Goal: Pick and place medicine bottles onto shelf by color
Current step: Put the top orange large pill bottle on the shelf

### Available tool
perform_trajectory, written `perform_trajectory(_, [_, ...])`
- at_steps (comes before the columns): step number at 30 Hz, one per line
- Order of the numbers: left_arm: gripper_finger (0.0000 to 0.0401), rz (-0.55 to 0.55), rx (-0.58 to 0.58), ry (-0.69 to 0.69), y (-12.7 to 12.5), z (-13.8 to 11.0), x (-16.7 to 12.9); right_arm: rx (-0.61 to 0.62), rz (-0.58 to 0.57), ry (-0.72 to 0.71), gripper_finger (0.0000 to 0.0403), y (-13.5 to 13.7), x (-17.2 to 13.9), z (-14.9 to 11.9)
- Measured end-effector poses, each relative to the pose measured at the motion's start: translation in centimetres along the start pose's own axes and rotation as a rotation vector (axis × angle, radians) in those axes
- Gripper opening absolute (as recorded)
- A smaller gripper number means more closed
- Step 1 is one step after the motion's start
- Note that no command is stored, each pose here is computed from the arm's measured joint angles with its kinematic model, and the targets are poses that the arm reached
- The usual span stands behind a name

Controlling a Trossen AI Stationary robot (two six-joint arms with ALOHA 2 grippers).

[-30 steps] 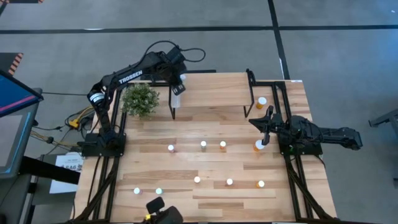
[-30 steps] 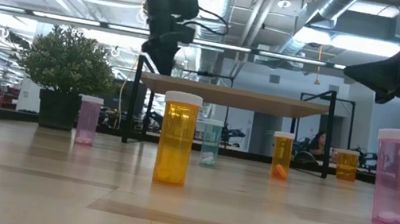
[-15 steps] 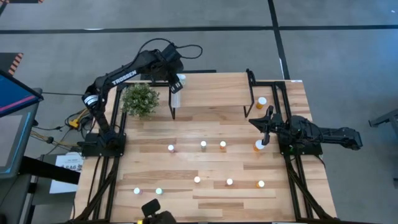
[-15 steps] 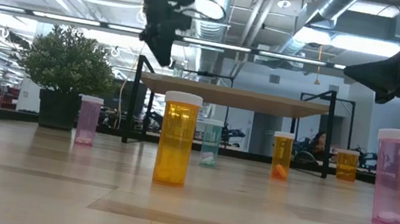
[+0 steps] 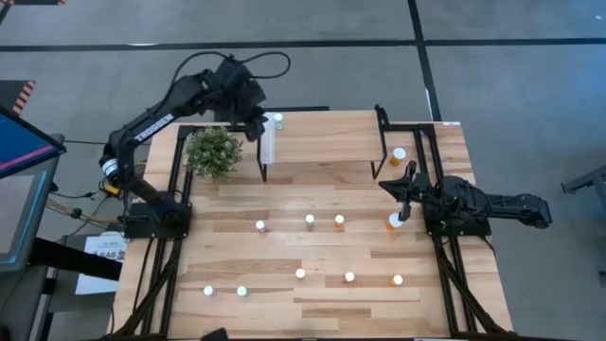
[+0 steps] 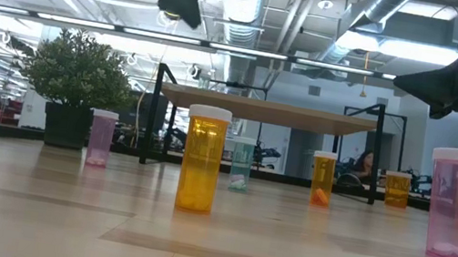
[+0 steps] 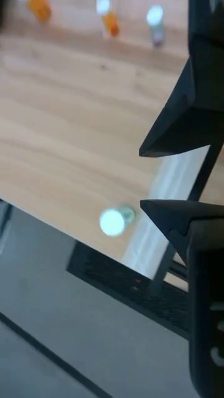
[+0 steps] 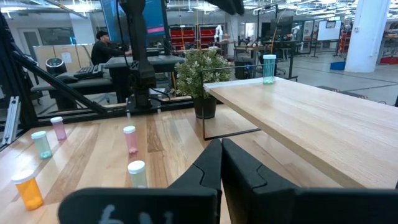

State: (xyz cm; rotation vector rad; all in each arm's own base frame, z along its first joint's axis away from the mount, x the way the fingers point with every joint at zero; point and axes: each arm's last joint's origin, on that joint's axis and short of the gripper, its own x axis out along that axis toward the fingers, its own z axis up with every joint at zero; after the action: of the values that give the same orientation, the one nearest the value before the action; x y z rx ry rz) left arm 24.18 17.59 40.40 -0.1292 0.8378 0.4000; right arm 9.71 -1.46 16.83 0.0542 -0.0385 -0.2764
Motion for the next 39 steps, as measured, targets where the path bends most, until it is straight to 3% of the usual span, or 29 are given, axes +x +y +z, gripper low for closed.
perform_trajectory(7, [0.0054,-0.065,0.053,-0.134,-1.9,-0.6,-3.2,0.000,0.000,0.000,0.0033,0.0,0.0,0.0])
perform_trajectory(14, [0.0004,-0.154,0.045,-0.280,-3.1,-3.6,-4.0,0.000,0.000,0.000,0.0033,0.0,0.0,0.0])
perform_trajectory(28, [0.0000,-0.380,0.028,-0.553,-6.8,-11.7,-3.1,0.000,0.000,0.000,0.0033,0.0,0.0,0.0])
perform_trajectory(39, [0.0000,-0.518,0.063,-0.651,-9.9,-14.7,-4.3,0.000,0.000,0.000,0.0033,0.0,0.0,0.0])
